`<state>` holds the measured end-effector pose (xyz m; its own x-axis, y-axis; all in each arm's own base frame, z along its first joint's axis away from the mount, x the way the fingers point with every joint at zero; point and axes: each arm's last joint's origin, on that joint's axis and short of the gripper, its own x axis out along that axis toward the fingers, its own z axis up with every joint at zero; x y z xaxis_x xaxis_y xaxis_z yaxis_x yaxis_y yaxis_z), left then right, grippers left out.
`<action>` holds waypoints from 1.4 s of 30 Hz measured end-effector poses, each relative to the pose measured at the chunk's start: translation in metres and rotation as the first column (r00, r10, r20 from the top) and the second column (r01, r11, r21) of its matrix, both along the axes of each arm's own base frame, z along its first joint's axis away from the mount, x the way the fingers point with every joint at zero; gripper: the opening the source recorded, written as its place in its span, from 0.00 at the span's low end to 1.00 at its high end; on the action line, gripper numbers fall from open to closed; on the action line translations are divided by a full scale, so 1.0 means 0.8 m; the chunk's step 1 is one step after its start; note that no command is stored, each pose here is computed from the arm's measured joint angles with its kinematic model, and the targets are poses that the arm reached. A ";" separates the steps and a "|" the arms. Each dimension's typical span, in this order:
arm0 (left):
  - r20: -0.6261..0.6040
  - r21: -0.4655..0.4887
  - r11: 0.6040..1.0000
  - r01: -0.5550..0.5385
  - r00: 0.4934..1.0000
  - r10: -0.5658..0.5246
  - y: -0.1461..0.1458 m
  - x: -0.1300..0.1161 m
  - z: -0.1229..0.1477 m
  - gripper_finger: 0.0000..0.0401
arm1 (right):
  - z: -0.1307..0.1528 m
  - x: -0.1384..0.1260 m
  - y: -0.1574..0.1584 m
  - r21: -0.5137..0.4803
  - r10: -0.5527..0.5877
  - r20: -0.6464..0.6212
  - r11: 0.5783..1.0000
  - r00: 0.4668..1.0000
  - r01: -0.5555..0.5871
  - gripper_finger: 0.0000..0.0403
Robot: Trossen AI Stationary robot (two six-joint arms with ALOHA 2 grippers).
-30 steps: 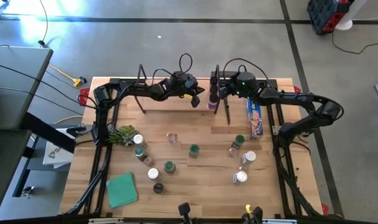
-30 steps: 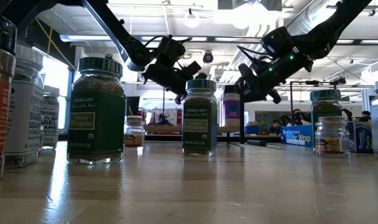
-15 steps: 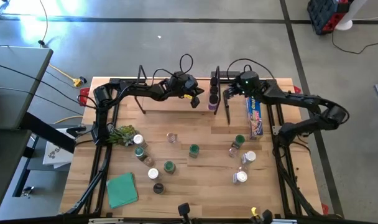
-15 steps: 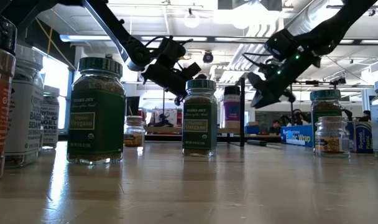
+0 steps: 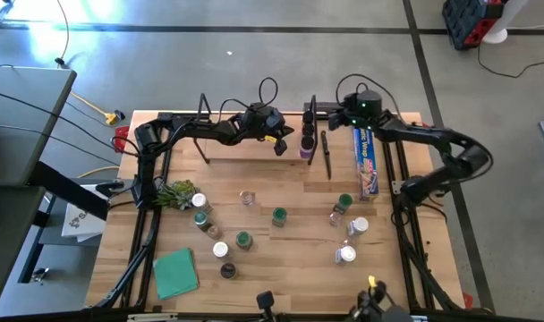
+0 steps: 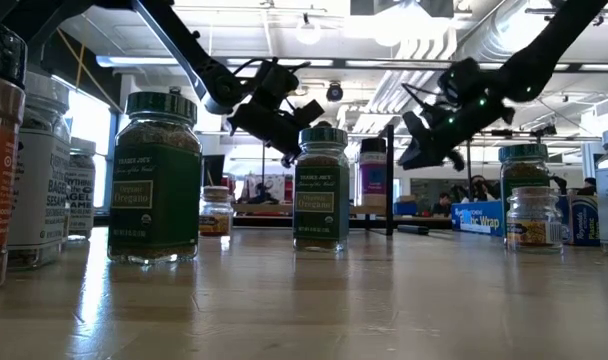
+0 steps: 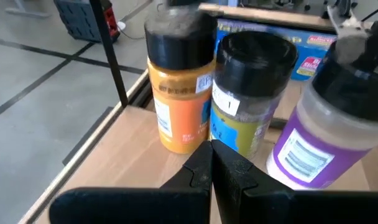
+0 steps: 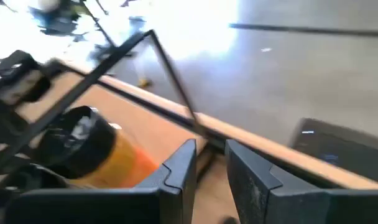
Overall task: Shelf spices
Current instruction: Adjust the black seasoning bottles on the shelf, then put the black seasoning bottle on the shelf aligned with the other black seasoning bottles
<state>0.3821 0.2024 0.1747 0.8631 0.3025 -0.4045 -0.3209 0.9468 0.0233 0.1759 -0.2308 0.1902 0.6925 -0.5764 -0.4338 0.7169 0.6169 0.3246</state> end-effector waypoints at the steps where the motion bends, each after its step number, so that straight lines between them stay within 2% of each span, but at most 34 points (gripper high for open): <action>1: 0.002 0.001 1.000 0.000 1.000 0.000 0.000 0.000 0.001 0.00 | -0.005 0.003 -0.003 0.012 0.017 0.021 1.000 1.000 -0.017 0.20; 5: -0.007 0.018 1.000 0.004 1.000 -0.004 0.000 0.000 0.000 0.00 | -0.026 0.014 -0.014 0.046 0.058 0.094 0.997 0.994 -0.062 0.20; 10: -0.009 0.027 1.000 0.007 1.000 -0.007 0.000 0.000 0.001 0.00 | -0.043 0.025 -0.015 0.083 0.080 0.116 0.992 0.990 -0.090 0.20; 19: -0.006 0.026 1.000 0.006 1.000 -0.006 0.000 0.000 0.001 0.00 | -0.045 0.038 -0.006 0.074 0.132 0.125 0.987 0.983 -0.142 0.20; 28: -0.007 0.026 1.000 0.006 1.000 -0.006 0.000 0.000 0.001 0.00 | -0.044 0.038 -0.006 0.075 0.123 0.125 0.988 0.985 -0.133 0.20; 32: -0.012 0.023 1.000 0.006 1.000 -0.006 0.000 0.000 0.000 0.00 | -0.027 0.028 -0.007 0.045 0.077 0.128 0.995 0.989 -0.084 0.20; 36: -0.036 0.031 0.999 0.016 0.999 -0.014 -0.002 -0.005 0.008 0.00 | 0.006 0.006 0.002 0.005 -0.017 0.058 1.000 0.998 0.017 0.20; 42: -0.048 0.078 0.996 0.039 0.998 -0.035 -0.011 -0.019 0.048 0.00 | 0.071 -0.034 0.057 -0.099 -0.122 -0.069 0.988 0.990 0.115 0.20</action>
